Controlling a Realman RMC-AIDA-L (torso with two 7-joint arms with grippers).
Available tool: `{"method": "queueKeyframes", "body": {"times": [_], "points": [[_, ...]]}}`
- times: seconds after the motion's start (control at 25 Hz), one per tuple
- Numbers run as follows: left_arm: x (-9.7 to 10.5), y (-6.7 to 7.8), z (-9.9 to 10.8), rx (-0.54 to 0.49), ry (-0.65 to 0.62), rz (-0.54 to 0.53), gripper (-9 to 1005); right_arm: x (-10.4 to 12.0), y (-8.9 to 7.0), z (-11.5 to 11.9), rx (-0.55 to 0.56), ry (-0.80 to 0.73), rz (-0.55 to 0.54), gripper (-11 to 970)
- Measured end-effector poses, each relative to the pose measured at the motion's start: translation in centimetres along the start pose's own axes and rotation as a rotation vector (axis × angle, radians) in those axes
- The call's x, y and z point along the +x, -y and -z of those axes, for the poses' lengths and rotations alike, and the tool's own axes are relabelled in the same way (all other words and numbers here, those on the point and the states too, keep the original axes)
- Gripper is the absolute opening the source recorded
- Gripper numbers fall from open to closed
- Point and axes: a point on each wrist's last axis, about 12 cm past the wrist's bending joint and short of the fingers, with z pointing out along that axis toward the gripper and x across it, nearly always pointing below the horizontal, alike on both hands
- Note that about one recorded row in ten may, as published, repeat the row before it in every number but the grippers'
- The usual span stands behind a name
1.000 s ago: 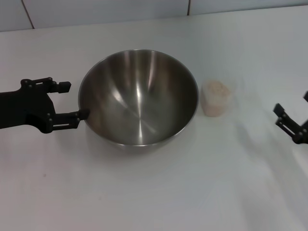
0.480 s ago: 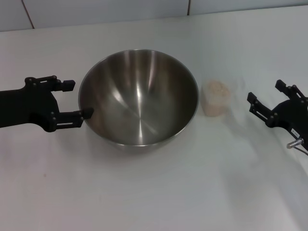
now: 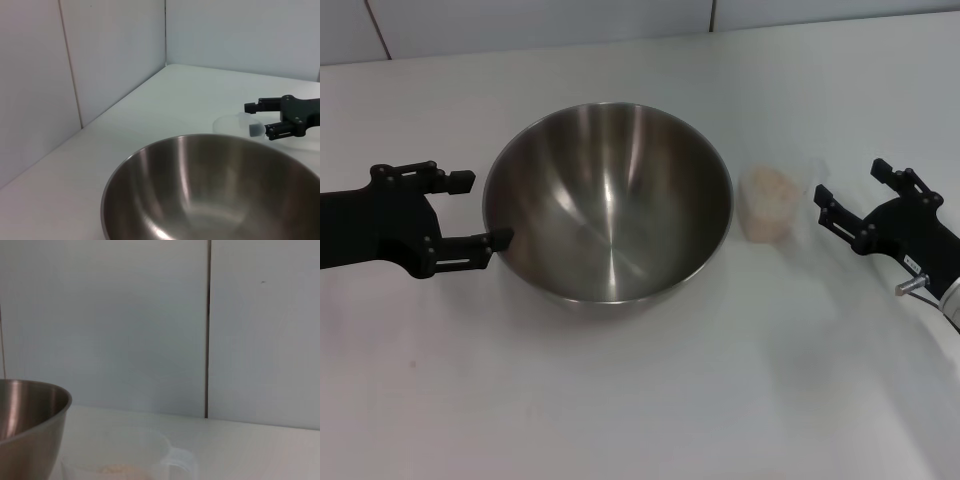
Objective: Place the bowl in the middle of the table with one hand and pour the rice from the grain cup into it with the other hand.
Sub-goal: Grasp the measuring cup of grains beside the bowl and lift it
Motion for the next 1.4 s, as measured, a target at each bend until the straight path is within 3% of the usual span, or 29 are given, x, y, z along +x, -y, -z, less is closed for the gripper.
{"method": "queueKeyframes", "body": {"times": [0.64,0.96,1.4], "points": [[-0.1,0.2,-0.1,0.017,-0.004,-0.006,787,-1.0,0.3,-2.1,0.011,0.006,0.011,842],[-0.1,0.3,-0.3,0.025,-0.009,-0.010,784,-1.1,0.3,-2.2,0.013,0.013,0.013,788],[-0.1,0.3,-0.3,0.027,-0.010,-0.010,781,-1.1,0.1,-2.2,0.015,0.017,0.025,375]]}}
